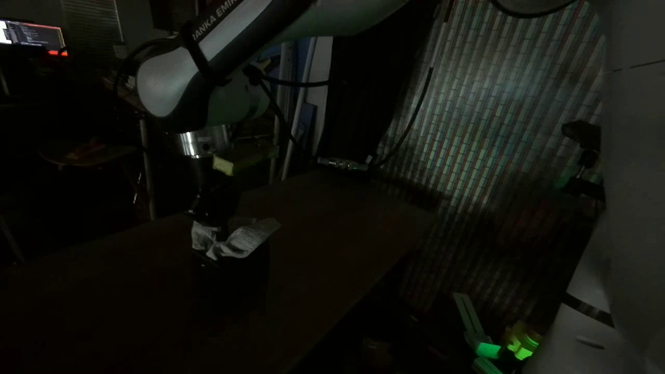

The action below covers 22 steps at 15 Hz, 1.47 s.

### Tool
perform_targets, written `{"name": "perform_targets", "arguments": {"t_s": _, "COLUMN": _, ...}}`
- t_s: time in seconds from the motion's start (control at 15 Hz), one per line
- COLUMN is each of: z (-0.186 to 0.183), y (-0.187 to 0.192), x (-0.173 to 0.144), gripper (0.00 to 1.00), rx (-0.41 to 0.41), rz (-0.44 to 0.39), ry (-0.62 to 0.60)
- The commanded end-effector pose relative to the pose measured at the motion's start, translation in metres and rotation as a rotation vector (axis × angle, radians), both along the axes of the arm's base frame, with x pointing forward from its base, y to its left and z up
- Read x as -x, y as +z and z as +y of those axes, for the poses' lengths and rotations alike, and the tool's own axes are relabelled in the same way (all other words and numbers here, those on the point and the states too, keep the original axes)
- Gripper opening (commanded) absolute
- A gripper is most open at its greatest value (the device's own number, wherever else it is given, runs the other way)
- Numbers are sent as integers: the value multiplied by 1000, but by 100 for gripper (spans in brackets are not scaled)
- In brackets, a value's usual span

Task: Put the towel in the box then remove the towel and fold it.

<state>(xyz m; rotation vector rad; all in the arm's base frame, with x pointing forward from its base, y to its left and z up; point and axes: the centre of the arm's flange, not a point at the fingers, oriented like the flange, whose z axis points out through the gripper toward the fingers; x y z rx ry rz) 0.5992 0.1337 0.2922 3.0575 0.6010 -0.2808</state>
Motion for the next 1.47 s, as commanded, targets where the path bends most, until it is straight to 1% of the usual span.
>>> {"name": "perform_targets", "arguments": {"t_s": 0.0, "z": 7, "y": -19, "x": -1, "gripper": 0, "rx": -29, "rz": 4, "ry": -12}}
{"name": "perform_targets", "arguments": {"t_s": 0.4, "z": 15, "y": -35, "x": 18, "gripper": 0, "rx": -83, "rz": 39, "ry": -42}}
{"name": "perform_targets", "arguments": {"t_s": 0.87, "z": 17, "y": -46, "x": 28, "gripper": 0, "rx": -132, "rz": 36, "ry": -84}}
{"name": "perform_targets", "arguments": {"t_s": 1.2, "z": 12, "y": -69, "x": 34, "gripper": 0, "rx": -159, "rz": 40, "ry": -105}}
{"name": "perform_targets", "arguments": {"t_s": 1.4, "z": 6, "y": -85, "x": 43, "gripper": 0, "rx": -183, "rz": 46, "ry": -138}}
